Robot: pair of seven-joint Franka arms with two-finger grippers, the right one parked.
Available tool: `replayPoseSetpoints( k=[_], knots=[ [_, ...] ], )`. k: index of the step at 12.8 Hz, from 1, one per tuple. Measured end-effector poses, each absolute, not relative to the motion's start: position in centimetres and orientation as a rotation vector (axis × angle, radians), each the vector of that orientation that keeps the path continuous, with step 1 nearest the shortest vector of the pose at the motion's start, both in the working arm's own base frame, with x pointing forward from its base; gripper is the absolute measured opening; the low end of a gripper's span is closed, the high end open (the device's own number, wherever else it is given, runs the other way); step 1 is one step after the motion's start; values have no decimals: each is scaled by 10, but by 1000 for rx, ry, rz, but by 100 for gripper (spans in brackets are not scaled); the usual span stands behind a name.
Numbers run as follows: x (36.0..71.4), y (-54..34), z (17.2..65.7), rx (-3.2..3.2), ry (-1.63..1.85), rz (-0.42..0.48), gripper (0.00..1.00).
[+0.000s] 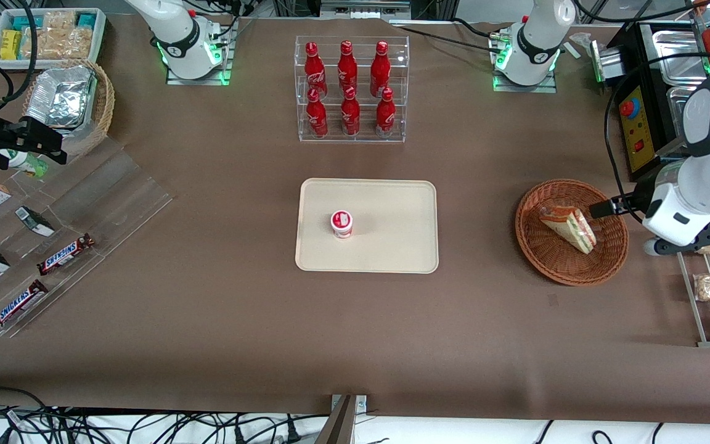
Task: Place sandwich from basket to tray
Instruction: 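Lower the left gripper over the wrapped sandwich in the wicker basket, then close the left gripper on the sandwich and lift it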
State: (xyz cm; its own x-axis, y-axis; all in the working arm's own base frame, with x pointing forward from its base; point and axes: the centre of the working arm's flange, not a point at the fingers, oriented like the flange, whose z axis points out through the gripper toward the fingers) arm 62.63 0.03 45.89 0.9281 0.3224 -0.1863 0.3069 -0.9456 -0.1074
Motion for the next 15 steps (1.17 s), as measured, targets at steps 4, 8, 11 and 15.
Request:
replayPoseSetpoints(
  k=[4, 8, 11, 15],
  knots=[
    [633, 17, 402, -2876, -853, 229, 100],
    [612, 44, 330, -2829, -1099, 117, 100],
    [585, 37, 290, -2804, -1226, 50, 100],
    [555, 29, 261, -2801, -1273, 23, 100]
  ],
)
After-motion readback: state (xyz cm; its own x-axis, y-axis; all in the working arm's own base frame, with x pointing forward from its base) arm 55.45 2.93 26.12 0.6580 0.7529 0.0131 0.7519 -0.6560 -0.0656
